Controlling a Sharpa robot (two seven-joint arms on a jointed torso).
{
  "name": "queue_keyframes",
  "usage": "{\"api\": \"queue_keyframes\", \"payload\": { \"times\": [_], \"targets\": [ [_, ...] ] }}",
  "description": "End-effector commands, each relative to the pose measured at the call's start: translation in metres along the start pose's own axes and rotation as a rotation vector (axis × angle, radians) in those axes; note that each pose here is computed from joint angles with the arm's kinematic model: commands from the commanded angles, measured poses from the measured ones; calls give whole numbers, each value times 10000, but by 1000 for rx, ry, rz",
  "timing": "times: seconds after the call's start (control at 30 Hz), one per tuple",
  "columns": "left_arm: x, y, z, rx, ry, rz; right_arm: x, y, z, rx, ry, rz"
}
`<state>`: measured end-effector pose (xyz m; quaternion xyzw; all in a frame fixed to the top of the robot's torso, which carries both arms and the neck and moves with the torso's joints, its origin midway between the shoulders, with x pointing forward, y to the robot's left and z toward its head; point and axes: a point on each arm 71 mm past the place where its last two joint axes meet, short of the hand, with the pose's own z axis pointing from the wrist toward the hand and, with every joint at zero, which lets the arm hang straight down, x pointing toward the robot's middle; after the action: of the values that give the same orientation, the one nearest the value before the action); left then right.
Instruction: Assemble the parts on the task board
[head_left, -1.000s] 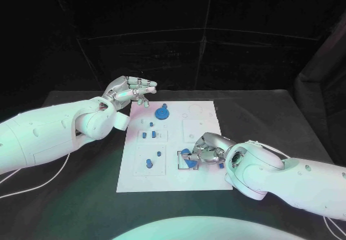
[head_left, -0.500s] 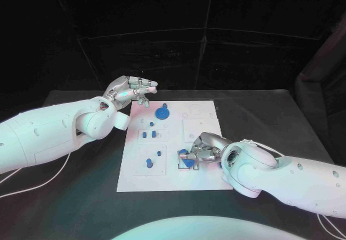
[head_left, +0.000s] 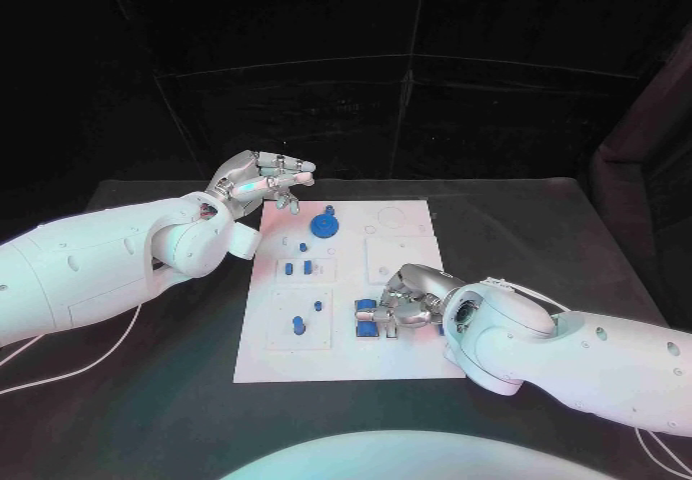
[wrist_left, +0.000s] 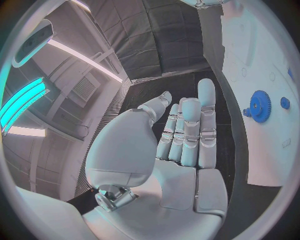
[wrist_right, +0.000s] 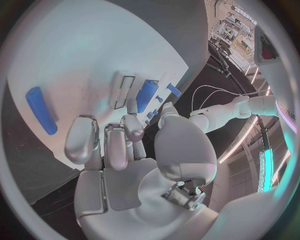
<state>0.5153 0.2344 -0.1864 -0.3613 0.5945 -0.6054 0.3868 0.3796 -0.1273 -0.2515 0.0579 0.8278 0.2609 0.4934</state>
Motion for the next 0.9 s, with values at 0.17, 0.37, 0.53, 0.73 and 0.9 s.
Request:
{"api": "queue_keyframes", "payload": {
  "times": [0.17,0.37,0.53,0.73,0.9],
  "targets": [
    [2,-9,0,3,11,-7,-15,23,-45,-72,12,-39],
    [2,-8,1,3,11,-6,-31,17,-47,-79,-6,-61],
    [1,-8,-1,3,10,-6,-92,-37,-76,-79,-58,-23],
    [-15,-8,-12,2,7,-5,-217,-224,-231,-77,-103,53],
    [-22,-6,-13,3,4,-4,-302,-449,-391,-43,-81,77]
  ]
}}
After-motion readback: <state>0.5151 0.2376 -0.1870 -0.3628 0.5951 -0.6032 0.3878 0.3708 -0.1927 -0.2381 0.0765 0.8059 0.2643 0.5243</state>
